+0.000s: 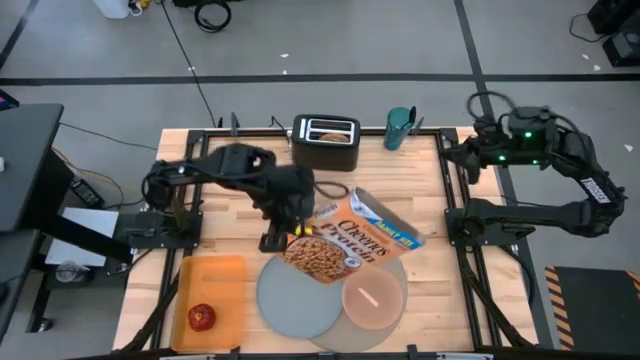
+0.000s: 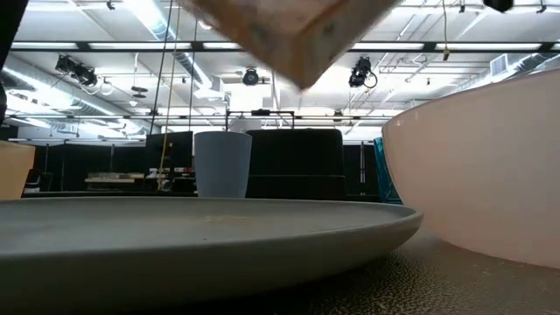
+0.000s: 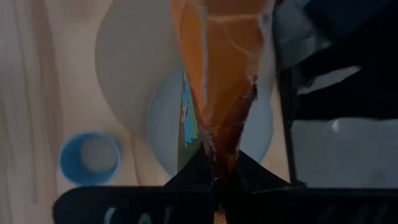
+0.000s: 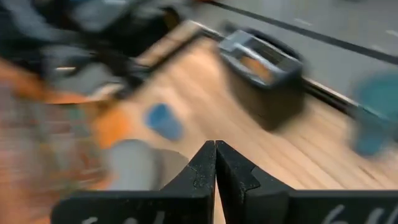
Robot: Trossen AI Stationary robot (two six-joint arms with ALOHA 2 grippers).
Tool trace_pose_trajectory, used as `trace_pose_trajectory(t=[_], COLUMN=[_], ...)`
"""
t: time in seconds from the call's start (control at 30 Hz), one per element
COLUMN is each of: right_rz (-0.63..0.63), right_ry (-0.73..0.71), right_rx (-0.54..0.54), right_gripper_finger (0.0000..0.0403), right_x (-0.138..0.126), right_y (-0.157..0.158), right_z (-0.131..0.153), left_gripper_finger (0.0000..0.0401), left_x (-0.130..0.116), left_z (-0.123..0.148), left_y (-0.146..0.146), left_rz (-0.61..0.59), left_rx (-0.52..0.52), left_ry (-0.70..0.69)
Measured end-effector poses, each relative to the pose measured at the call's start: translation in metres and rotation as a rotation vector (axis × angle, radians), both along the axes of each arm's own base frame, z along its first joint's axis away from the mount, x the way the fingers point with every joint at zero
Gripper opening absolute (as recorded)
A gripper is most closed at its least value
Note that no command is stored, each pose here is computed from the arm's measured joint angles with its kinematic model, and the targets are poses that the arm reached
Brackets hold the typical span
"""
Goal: Arrange a breakfast setting
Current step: Pour the cereal from the cereal box into the orange bowl
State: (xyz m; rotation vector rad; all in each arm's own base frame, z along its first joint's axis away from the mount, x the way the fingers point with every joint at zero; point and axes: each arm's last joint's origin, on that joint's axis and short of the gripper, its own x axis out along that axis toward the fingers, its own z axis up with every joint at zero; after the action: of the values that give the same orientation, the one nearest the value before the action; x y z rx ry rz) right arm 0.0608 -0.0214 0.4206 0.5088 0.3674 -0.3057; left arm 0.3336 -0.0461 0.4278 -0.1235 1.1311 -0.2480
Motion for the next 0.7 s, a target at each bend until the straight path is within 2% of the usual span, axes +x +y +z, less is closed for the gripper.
trace_pose_trajectory(t=[0.13,0.3,0.4,0.57,0.7], right_rz=[0.163,0.202,0.216,0.237,0.325], right_ry=[-0.081,-0.056,-0.024,-0.012,-0.126], right_rx=[0.046,0.124,0.133,0.149,0.094], right_gripper_finger=[0.0046,0.0089,0.0105,0.0109,0.0109], right_x=[0.003,0.01,0.016,0.038,0.063], right_y=[0.005,0.007,0.008,0.01,0.017], right_z=[0.006,0.001,-0.006,-0.009,0.007], left_gripper_finger=[0.0009,0.0009,0.0009,0.0009,0.0009], left_x=[0.006,0.011,0.01,0.006,0.002], left_z=[-0.007,-0.017,-0.018,-0.015,-0.002], left_y=[-0.014,-0.029,-0.037,-0.042,-0.036], left_rz=[-0.002,-0.016,-0.007,0.039,0.062], left_rx=[0.006,-0.007,-0.014,-0.049,-0.079], left_ry=[0.032,0.078,0.09,0.104,0.052])
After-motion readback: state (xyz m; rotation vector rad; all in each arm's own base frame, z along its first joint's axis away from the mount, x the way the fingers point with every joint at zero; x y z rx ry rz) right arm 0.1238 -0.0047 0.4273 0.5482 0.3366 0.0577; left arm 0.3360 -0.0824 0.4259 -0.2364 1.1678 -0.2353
